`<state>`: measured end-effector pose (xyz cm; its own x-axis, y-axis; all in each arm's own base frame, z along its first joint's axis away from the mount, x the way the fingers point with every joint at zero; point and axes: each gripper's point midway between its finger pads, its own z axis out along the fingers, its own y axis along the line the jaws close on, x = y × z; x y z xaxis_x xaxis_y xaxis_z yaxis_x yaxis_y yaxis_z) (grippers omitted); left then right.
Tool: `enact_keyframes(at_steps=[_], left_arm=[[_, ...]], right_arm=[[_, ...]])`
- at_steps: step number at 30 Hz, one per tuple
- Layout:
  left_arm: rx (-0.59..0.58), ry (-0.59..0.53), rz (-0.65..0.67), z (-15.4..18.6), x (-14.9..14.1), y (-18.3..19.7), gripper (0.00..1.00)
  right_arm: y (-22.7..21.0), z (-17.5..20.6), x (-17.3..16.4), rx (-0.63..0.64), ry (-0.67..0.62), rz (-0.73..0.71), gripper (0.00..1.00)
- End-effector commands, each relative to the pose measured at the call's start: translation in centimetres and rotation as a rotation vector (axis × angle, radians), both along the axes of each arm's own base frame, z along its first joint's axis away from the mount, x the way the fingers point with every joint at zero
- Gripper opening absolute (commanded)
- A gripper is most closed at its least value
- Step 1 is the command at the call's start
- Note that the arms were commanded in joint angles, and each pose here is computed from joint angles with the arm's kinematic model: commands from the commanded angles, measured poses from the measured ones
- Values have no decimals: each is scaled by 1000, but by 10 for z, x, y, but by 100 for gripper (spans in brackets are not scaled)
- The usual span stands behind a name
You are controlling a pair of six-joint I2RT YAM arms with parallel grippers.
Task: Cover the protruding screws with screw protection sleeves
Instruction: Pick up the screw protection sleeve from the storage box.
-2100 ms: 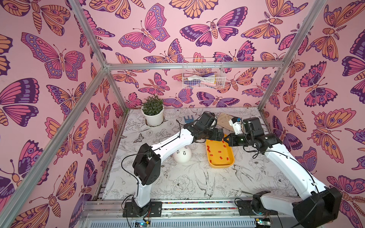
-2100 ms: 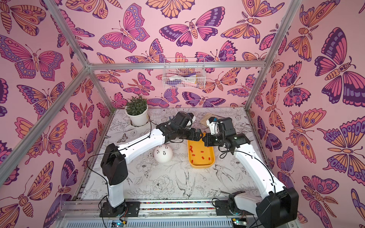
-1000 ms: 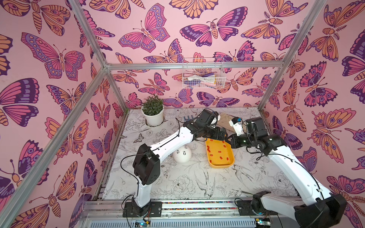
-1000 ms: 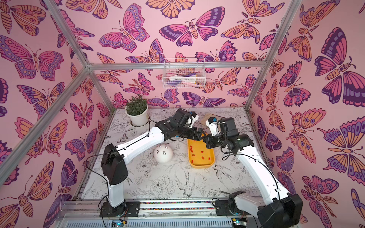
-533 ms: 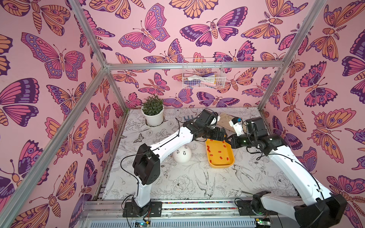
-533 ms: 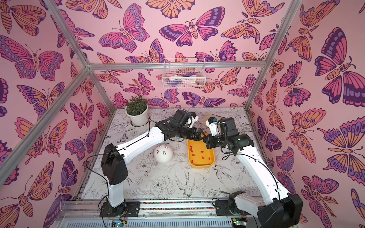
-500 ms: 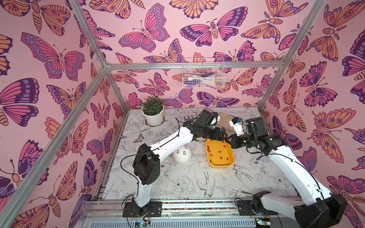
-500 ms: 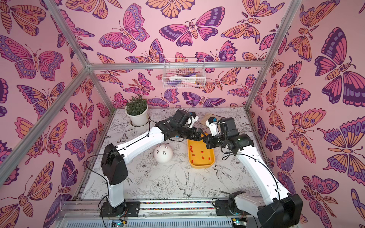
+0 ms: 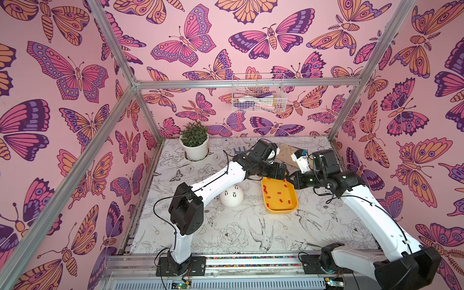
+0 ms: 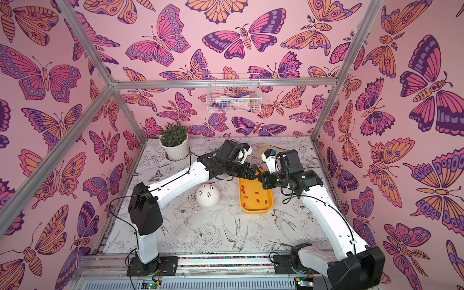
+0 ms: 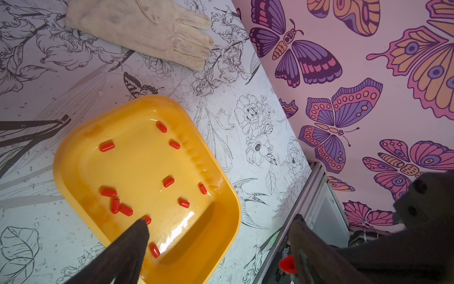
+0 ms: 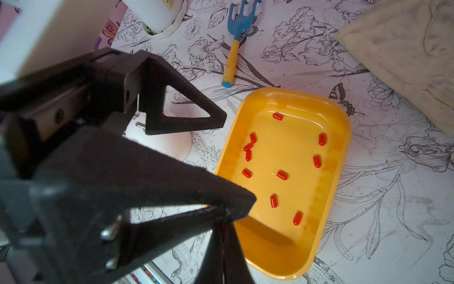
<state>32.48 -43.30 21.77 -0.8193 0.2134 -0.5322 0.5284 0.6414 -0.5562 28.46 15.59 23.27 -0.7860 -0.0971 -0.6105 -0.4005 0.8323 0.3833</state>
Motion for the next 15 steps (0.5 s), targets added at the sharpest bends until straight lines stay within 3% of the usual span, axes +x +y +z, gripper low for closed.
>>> enact_keyframes(at_steps=[1, 15], left_arm=[[67, 24, -7, -24, -5, 6, 91], [84, 19, 2, -26, -3, 9, 91]], right_arm=[[0, 24, 5, 6, -80, 7, 6], [0, 24, 4, 7, -81, 8, 7]])
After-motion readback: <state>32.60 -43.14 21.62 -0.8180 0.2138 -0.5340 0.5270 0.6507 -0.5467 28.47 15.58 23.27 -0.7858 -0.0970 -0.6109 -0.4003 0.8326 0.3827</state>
